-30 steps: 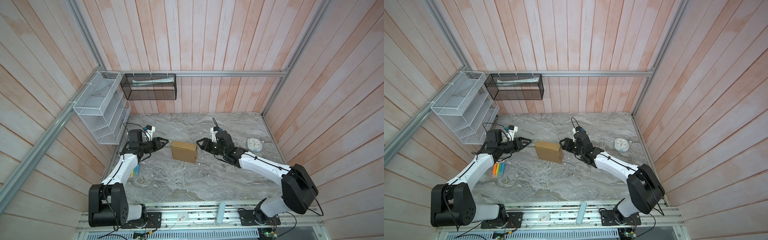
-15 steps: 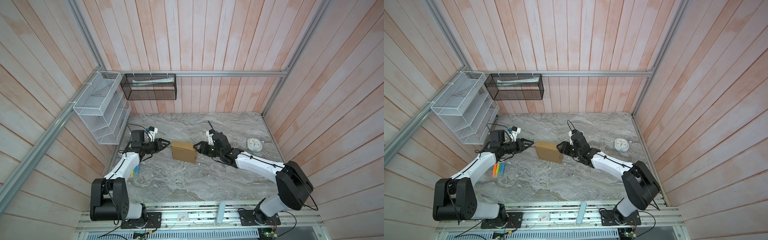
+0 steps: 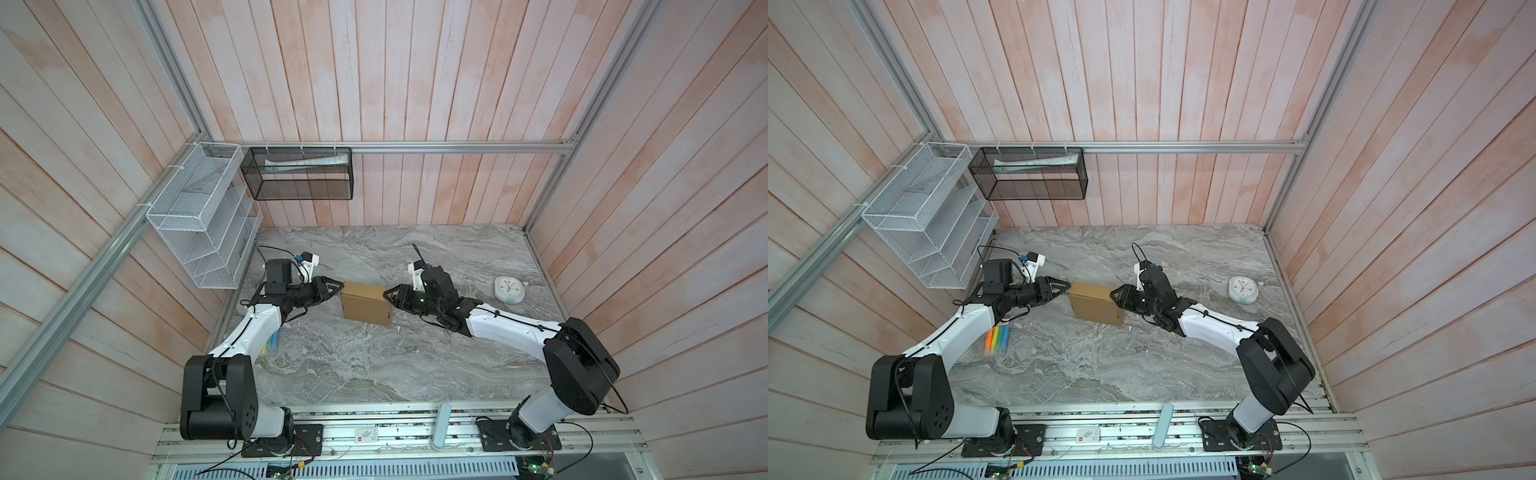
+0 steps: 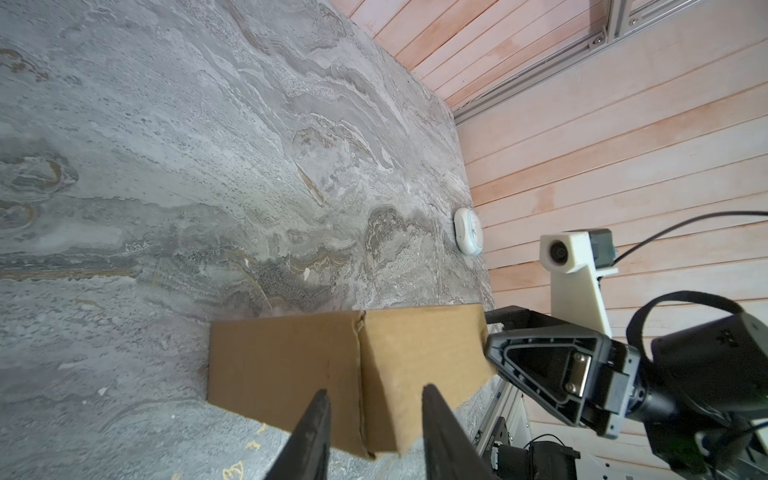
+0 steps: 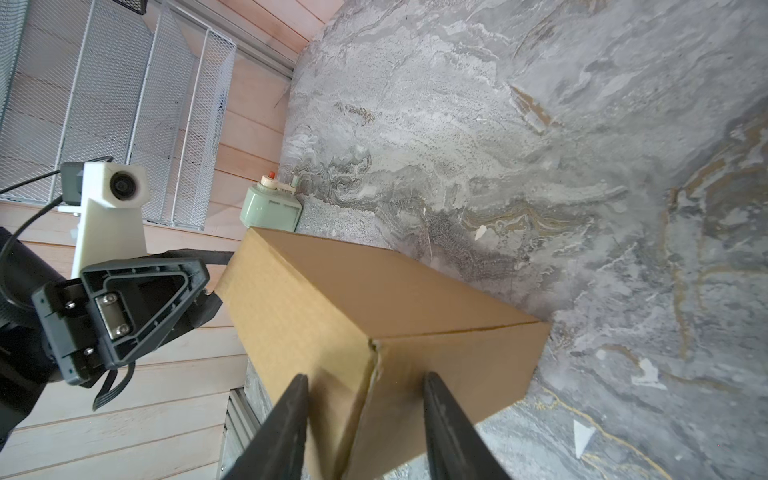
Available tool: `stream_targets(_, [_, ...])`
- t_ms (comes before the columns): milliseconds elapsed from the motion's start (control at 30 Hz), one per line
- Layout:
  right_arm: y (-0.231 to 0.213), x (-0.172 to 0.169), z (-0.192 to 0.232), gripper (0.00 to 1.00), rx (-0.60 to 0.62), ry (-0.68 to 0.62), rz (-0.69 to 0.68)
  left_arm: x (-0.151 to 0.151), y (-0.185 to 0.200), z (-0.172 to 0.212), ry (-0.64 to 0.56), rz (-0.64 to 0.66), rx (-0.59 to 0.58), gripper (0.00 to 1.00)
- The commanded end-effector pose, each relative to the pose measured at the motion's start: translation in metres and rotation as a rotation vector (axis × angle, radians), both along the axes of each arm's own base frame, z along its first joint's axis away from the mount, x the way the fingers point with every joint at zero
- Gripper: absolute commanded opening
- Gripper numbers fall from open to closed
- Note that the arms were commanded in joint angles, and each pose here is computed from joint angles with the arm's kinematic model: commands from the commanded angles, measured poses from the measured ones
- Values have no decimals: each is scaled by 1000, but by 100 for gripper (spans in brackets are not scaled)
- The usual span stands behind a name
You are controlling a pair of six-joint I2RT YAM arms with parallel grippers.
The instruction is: Fold the paper box
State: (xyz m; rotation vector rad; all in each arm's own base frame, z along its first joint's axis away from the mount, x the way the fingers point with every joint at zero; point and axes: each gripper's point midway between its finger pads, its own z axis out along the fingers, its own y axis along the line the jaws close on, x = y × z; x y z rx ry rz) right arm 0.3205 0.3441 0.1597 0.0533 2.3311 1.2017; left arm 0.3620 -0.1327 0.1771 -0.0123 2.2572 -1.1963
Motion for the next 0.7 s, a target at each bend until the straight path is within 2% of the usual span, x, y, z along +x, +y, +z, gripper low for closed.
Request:
stream_targets(0, [-1,-8,-22,44,-33,49,8,2,-4,5,-27,-22,-4,37])
stream_targets(667, [-2,-7,-28,40,-38,57,0,-6,3,-21,42,20,41,29])
